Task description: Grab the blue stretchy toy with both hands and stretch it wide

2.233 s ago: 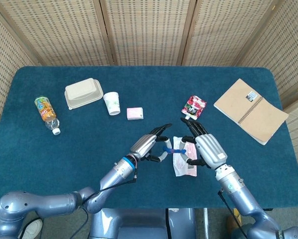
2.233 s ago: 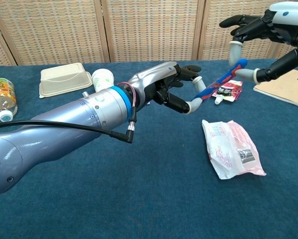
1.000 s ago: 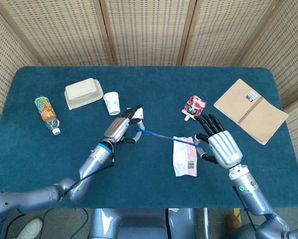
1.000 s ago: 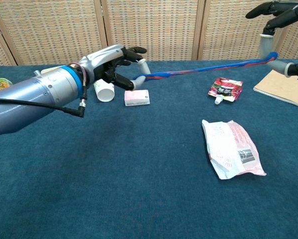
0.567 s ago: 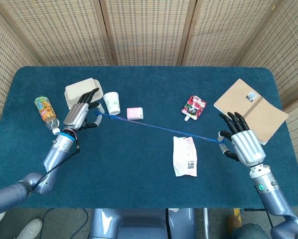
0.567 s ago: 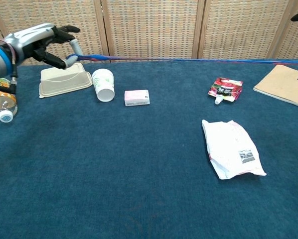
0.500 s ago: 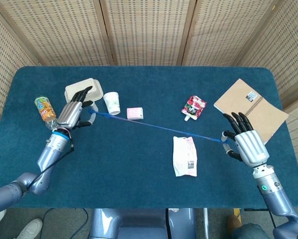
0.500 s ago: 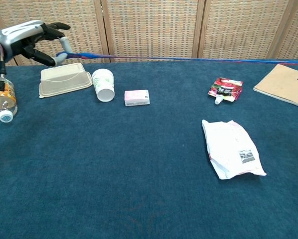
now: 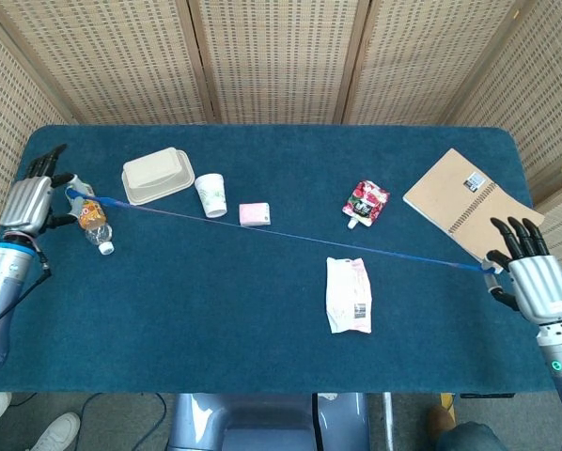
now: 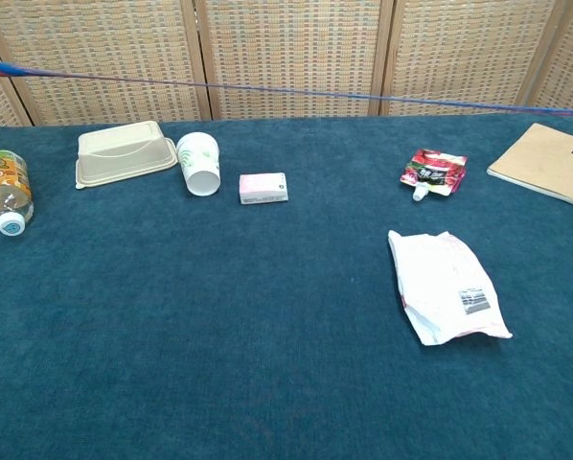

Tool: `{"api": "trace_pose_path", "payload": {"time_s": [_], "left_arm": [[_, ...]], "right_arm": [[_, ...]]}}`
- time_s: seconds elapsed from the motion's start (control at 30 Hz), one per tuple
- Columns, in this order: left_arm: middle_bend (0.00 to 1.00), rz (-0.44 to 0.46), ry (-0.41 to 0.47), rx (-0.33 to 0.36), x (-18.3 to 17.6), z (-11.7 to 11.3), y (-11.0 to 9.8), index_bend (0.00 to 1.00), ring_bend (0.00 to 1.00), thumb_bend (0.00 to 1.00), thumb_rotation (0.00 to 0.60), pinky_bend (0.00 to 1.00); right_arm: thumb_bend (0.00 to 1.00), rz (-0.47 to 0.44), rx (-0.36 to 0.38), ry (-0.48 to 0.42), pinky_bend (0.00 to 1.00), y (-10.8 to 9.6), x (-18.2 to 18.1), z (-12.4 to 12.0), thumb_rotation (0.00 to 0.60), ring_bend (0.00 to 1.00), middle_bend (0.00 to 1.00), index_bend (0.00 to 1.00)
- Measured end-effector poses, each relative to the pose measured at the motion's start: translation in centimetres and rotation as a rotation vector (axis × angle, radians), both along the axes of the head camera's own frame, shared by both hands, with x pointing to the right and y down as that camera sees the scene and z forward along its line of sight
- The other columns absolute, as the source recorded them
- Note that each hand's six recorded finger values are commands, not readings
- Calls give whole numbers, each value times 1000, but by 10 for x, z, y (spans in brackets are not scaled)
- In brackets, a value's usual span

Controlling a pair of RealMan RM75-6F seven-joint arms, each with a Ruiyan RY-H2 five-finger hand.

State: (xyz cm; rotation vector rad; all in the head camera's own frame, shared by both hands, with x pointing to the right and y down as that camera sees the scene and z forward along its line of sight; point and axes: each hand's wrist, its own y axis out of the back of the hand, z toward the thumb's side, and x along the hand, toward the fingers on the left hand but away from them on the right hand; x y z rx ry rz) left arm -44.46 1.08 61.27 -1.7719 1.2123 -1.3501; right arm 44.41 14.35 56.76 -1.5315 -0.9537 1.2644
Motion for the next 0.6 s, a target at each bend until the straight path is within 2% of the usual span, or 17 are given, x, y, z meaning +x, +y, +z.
{"api": "trace_pose_path", "payload": {"time_s": [0.27,0.6], "left_arm": [[0,-76,-43,11,-48,-18,0,807,0,533,600,0],[0,-119,-85,37,-82,-42,-5,807,0,534,600,0]], "right_arm": [[727,72,9,68,0,19,54,-10,600,0,169,835],[726,203,18,186,0,44,131,-30,600,0,169,835]]}}
